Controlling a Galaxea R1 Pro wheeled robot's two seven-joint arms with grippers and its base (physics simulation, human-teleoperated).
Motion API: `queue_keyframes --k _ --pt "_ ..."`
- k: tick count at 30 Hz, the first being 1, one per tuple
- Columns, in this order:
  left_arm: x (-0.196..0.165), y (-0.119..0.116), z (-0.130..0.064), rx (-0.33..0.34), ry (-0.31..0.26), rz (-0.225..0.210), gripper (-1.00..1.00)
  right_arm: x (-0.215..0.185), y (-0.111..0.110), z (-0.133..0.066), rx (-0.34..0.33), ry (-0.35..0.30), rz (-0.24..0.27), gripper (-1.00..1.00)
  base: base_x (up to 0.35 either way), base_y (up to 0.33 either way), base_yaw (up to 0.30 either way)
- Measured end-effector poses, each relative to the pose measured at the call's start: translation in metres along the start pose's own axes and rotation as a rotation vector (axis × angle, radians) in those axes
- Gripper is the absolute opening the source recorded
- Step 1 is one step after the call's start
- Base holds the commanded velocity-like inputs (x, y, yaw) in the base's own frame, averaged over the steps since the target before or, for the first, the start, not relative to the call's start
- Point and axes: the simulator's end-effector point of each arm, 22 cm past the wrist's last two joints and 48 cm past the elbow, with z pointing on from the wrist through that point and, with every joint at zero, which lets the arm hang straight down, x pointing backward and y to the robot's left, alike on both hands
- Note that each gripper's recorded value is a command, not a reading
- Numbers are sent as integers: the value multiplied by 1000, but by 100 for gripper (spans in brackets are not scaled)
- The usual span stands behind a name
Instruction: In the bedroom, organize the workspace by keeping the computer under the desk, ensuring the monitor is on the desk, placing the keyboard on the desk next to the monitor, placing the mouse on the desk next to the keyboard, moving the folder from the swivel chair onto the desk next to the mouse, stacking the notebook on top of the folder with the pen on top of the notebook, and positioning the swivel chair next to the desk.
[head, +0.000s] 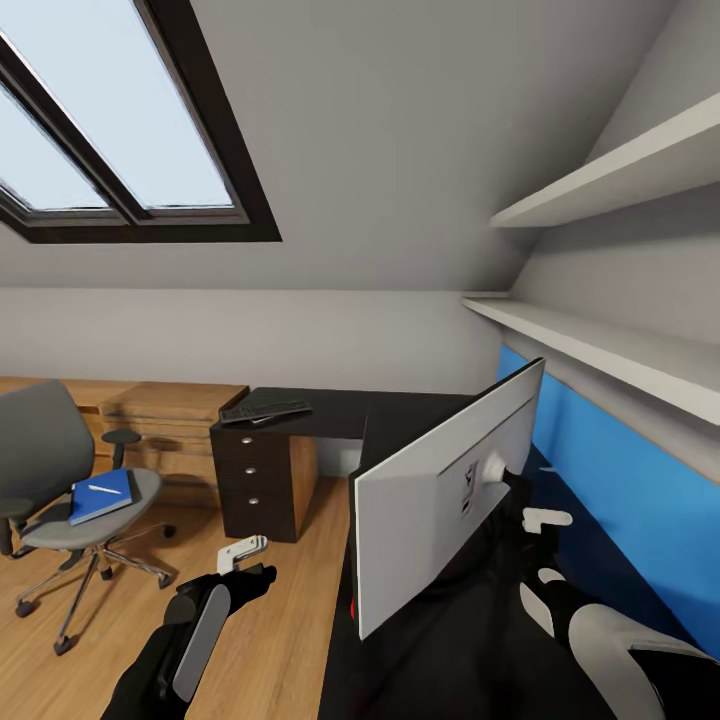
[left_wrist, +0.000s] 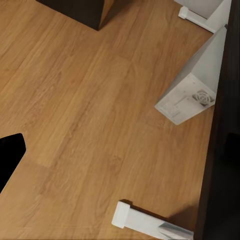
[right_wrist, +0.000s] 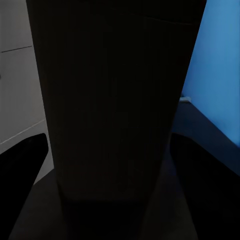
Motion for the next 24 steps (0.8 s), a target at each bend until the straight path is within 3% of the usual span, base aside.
queue_keyframes --k 24 --pt "1 0 0 0 2 0 100 0 1 0 -1 0 1 -100 39 -38 0"
